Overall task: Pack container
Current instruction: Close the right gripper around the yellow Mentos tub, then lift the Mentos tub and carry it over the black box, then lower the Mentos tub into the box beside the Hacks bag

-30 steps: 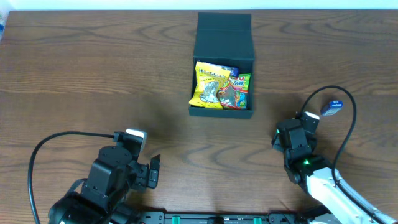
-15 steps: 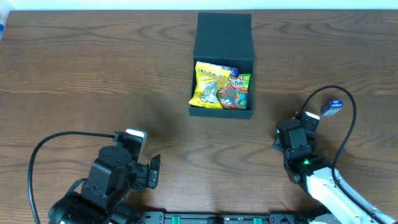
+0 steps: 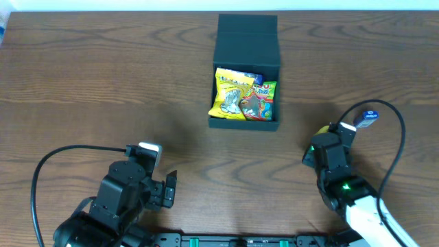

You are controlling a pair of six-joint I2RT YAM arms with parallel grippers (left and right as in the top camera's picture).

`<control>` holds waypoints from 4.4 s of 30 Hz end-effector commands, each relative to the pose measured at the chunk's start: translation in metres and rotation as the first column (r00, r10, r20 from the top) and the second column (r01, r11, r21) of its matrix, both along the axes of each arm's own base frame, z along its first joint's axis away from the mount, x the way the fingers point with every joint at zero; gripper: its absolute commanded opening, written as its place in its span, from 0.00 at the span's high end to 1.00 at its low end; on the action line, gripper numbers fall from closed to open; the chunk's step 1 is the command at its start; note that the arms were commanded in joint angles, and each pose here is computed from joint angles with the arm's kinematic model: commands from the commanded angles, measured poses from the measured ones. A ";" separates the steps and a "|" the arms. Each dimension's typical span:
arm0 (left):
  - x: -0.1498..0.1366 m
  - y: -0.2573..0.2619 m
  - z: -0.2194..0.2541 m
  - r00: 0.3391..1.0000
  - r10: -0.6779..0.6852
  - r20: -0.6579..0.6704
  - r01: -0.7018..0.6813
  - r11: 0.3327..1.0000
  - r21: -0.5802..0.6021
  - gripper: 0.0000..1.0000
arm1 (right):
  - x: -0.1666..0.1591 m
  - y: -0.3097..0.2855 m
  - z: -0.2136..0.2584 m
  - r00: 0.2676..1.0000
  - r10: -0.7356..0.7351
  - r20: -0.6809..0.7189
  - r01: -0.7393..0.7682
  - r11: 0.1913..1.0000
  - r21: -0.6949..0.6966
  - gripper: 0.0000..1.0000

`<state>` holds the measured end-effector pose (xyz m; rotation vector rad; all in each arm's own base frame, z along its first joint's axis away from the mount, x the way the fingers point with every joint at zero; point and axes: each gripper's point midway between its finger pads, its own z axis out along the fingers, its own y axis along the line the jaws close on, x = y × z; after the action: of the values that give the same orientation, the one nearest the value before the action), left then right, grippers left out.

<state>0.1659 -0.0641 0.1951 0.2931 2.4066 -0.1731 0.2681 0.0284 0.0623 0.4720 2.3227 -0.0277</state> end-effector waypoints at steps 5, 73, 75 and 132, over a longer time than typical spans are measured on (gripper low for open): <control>0.000 0.001 -0.001 1.000 -0.002 0.002 0.002 1.000 0.007 0.04 | -0.006 0.043 0.043 0.983 0.179 -0.035 -0.172 0.974 0.149 0.99; 0.000 0.001 -0.001 1.000 -0.002 0.001 0.002 1.000 0.008 0.04 | 0.104 0.122 0.064 0.523 0.624 -0.580 -0.353 0.778 0.519 0.99; 0.000 0.001 -0.001 1.000 -0.002 0.002 0.002 1.000 0.007 0.05 | 0.102 0.122 0.063 0.517 0.623 -0.587 -0.348 0.779 0.521 0.99; 0.000 0.001 -0.001 1.000 -0.002 0.001 0.002 1.000 0.008 0.04 | 0.095 0.143 0.032 0.470 0.587 -0.659 -0.297 0.808 0.509 0.99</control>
<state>0.1659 -0.0642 0.1951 0.2930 2.4063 -0.1733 0.3639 0.1667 0.0939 -0.0905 3.3150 0.5300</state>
